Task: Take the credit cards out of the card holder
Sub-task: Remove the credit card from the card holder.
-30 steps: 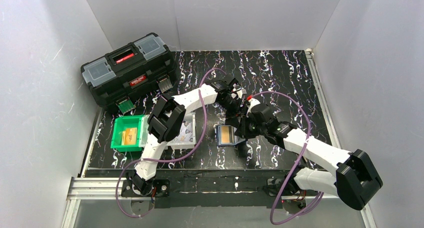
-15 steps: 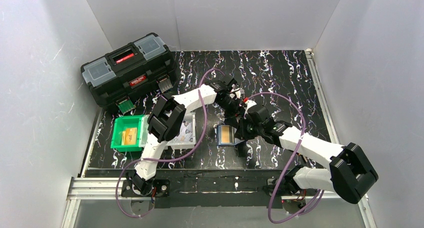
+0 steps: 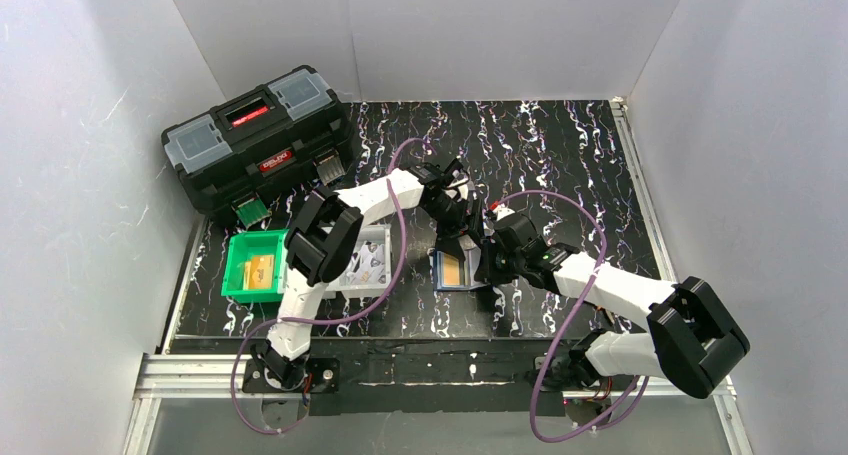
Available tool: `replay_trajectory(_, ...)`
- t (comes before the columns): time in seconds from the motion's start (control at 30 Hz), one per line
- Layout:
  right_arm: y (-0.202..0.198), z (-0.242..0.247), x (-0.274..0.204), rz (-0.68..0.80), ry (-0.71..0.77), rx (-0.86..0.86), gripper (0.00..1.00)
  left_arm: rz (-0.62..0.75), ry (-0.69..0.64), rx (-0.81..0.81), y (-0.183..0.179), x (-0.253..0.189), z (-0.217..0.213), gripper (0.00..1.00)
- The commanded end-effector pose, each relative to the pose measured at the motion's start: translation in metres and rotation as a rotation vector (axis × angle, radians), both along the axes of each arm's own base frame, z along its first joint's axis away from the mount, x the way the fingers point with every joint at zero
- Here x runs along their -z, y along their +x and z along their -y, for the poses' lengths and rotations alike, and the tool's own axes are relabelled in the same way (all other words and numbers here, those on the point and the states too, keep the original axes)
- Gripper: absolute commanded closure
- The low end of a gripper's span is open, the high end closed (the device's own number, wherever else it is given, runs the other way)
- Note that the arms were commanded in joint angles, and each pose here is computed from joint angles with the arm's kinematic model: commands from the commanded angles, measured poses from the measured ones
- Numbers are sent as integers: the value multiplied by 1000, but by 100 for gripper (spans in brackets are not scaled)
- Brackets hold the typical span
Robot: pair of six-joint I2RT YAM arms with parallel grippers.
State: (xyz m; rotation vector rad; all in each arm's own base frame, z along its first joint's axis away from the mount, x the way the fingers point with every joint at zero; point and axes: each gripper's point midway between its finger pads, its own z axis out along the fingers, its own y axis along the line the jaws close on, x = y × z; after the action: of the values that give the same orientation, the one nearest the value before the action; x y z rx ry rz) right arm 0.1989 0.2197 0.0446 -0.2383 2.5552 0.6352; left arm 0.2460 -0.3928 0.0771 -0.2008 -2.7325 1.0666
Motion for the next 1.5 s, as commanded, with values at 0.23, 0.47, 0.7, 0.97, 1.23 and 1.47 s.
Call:
replay_trajectory(0.23,5,-10,-3,-107,88,40,81,154,79,-19,1,-33,-45,39)
replay_trajectory(0.47,15,-19,-14,-219,291,100,80,169,135,-20,0,-20,-58,52)
replay_trajectory(0.7,19,-35,-10,-308,365,95,79,182,207,-7,1,-3,-70,73)
replay_trajectory(0.97,23,-22,6,-366,350,185,75,180,252,12,-1,12,-75,83)
replay_trajectory(1.23,25,-17,12,-395,360,206,71,174,311,38,-7,33,-77,86)
replay_trajectory(1.47,24,-19,15,-433,389,200,71,168,343,59,-10,47,-71,87)
